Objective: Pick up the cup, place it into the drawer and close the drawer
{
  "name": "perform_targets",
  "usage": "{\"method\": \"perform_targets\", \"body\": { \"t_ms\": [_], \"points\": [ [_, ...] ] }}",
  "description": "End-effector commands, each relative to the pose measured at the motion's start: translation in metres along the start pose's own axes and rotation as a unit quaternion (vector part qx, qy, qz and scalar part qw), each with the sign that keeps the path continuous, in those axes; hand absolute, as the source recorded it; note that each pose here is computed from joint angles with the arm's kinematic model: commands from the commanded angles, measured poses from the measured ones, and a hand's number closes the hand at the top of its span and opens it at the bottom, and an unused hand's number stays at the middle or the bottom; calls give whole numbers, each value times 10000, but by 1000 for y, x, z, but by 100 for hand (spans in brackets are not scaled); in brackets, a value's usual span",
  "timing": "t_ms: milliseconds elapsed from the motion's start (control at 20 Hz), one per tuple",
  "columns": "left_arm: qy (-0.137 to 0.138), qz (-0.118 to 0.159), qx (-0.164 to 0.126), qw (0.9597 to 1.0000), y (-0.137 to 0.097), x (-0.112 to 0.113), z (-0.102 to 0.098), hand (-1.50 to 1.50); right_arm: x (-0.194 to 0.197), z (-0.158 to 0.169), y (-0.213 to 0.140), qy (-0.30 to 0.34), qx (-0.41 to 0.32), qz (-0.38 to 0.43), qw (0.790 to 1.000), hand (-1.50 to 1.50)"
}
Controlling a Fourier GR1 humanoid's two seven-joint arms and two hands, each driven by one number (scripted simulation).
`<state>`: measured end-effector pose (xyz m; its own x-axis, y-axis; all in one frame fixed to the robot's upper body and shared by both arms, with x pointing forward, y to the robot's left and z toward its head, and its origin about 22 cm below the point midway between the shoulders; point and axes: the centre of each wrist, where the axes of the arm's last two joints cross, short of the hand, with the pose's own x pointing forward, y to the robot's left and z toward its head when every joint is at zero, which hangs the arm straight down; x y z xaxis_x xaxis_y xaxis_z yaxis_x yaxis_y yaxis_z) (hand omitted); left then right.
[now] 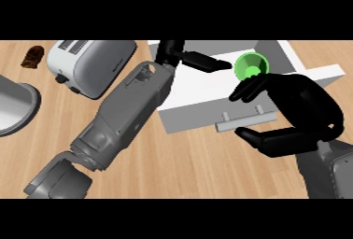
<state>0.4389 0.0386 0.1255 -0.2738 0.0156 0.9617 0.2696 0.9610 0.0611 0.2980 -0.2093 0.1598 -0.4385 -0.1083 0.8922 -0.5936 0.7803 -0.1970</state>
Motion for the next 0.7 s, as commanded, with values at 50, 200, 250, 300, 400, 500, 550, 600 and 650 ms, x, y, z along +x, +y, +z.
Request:
{"method": "perform_targets", "body": {
  "t_ms": [50,200,250,300,400,500,550,600,650],
  "points": [
    [-470,465,292,9974,-5,16,-6,-150,-6,0,8,723,1272,145,9891,150],
    [-520,553,510,9958,-2,12,-5,-150,0,15,-1,1365,1744,847,9715,150],
    [-501,589,605,9952,0,7,-3,-150,-8,17,6,1590,1745,897,9676,150],
    [-434,492,622,9959,1,5,-3,-150,-8,20,9,1728,1903,1131,9598,-150],
    [-456,523,792,9944,2,1,-1,-150,-6,42,5,2039,1688,1437,9536,-150],
    [-417,619,699,9948,3,2,-2,-150,0,27,7,1898,1604,2293,9411,-150],
    [-355,636,747,9945,3,4,-3,-150,-9,38,13,2119,1468,2416,9355,-150],
    [-313,660,793,9942,5,-10,6,-150,-20,40,12,2226,1500,2441,9319,-150],
    [-440,700,737,9938,9,-20,12,-150,-30,32,27,2281,1405,2489,9307,-150]
  ]
}}
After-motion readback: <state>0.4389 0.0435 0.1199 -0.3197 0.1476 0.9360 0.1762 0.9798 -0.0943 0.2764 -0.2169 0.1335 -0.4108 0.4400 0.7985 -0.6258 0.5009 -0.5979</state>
